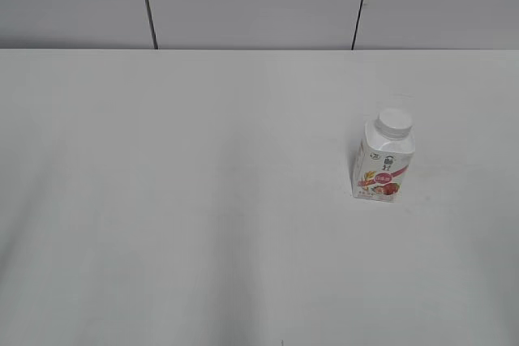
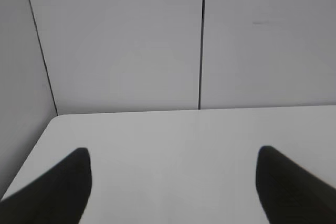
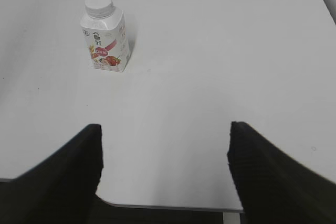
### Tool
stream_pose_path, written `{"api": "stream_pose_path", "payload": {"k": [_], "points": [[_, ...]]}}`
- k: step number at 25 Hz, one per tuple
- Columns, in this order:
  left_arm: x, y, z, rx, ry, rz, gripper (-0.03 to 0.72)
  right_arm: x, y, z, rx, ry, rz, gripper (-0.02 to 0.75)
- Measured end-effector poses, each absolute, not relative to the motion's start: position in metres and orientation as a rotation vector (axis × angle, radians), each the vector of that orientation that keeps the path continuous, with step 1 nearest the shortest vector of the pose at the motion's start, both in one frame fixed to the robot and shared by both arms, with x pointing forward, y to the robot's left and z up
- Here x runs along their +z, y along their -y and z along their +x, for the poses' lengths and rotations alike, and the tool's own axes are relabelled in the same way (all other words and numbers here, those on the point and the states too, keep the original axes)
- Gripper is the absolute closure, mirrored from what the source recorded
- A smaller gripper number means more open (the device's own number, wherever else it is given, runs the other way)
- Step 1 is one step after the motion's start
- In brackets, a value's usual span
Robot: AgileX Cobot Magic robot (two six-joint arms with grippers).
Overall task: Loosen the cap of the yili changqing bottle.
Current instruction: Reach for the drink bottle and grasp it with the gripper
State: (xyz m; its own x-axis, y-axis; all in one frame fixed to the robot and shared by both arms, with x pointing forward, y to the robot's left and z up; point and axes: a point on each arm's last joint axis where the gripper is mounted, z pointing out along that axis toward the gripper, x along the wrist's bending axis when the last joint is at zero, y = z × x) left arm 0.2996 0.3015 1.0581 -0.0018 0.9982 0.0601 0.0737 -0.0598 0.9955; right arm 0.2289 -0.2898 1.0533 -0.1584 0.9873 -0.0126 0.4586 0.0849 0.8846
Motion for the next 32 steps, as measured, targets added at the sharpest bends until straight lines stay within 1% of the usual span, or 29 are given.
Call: {"api": "stream_pose_path", "payload": {"k": [8,14,20,22,27,32], "points": [[1.049,-0.303,0.344,1.216,-1.258,1.316,0.105,1.053,0.29,0.229,1.015,-1.702,1.44,0.152],[1.052,-0.304,0.371,1.265,-1.205,1.241,0.105,1.053,0.29,0.229,1.016,-1.703,1.44,0.152],[1.045,-0.305,0.397,1.28,-1.188,1.218,0.105,1.053,0.29,0.229,1.016,-1.703,1.44,0.152],[1.045,-0.304,0.403,1.291,-1.167,1.196,0.117,1.053,0.29,0.229,1.016,-1.703,1.44,0.152],[1.042,-0.303,0.412,1.304,-1.143,1.175,0.181,1.053,0.29,0.229,1.017,-1.703,1.44,0.152],[1.043,-0.302,0.413,1.312,-1.123,1.182,0.194,1.053,0.29,0.229,1.017,-1.703,1.44,0.152]]}}
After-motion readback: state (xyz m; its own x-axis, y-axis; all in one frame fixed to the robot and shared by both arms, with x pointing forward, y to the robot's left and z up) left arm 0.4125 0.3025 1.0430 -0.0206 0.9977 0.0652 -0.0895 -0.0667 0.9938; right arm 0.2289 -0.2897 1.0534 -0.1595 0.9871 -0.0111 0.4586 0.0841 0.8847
